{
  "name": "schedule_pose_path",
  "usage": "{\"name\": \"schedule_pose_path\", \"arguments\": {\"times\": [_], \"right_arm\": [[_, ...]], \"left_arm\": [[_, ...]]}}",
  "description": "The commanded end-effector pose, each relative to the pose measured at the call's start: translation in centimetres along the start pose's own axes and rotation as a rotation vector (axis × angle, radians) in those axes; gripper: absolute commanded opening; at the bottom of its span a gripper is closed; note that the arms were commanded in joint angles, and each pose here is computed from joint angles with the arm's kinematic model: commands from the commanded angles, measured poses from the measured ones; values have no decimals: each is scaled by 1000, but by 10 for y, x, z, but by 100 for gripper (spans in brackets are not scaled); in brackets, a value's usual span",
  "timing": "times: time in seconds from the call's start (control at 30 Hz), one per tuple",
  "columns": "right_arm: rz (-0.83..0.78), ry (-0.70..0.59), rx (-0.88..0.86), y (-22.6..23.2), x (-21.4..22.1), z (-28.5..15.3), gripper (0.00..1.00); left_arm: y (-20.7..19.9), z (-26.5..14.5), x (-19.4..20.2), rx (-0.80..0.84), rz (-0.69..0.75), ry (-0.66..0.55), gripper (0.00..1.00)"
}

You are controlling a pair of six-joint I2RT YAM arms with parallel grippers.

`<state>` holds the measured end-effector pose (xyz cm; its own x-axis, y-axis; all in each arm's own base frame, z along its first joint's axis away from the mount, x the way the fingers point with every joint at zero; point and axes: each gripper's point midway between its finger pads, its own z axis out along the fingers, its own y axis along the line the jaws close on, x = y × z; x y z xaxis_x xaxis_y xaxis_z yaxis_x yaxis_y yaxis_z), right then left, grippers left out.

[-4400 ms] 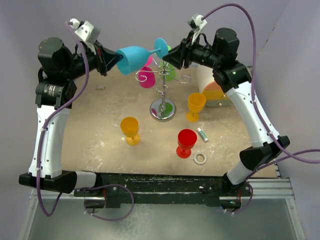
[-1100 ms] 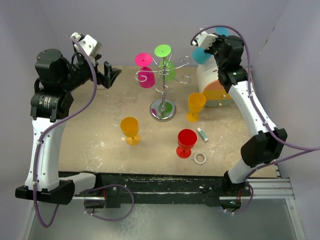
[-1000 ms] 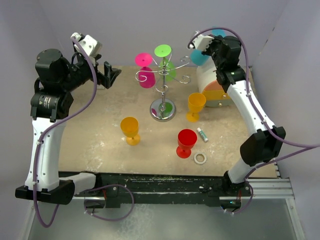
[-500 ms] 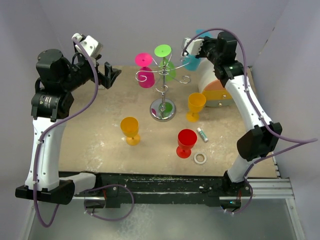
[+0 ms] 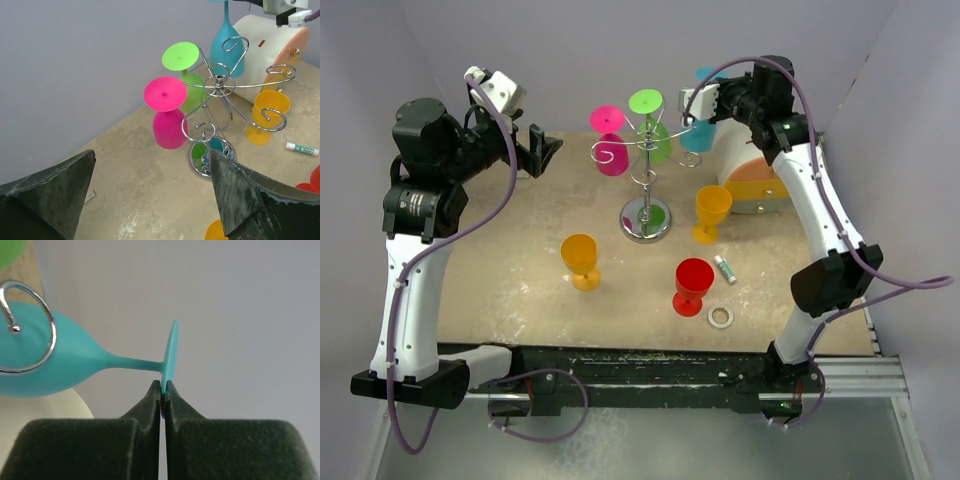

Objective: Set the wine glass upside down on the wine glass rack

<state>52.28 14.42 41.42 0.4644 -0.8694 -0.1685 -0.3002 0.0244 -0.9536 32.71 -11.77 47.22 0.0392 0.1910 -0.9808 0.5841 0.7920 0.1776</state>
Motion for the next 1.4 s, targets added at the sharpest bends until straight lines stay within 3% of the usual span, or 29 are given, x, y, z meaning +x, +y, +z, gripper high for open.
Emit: {"name": "schedule_pose_path", "arguments": {"times": [0.0, 0.53, 1.37], "right_arm": [[-39, -84, 1, -12, -20, -6, 0], [-46, -207, -73, 5, -45, 6, 0], [-106, -289, -130, 14, -75, 1, 0]], "left_arm": [[6, -1, -13, -23, 41, -47, 98], [7, -4, -13, -28, 47, -49, 98], [7, -7, -14, -30, 49, -56, 99]]}}
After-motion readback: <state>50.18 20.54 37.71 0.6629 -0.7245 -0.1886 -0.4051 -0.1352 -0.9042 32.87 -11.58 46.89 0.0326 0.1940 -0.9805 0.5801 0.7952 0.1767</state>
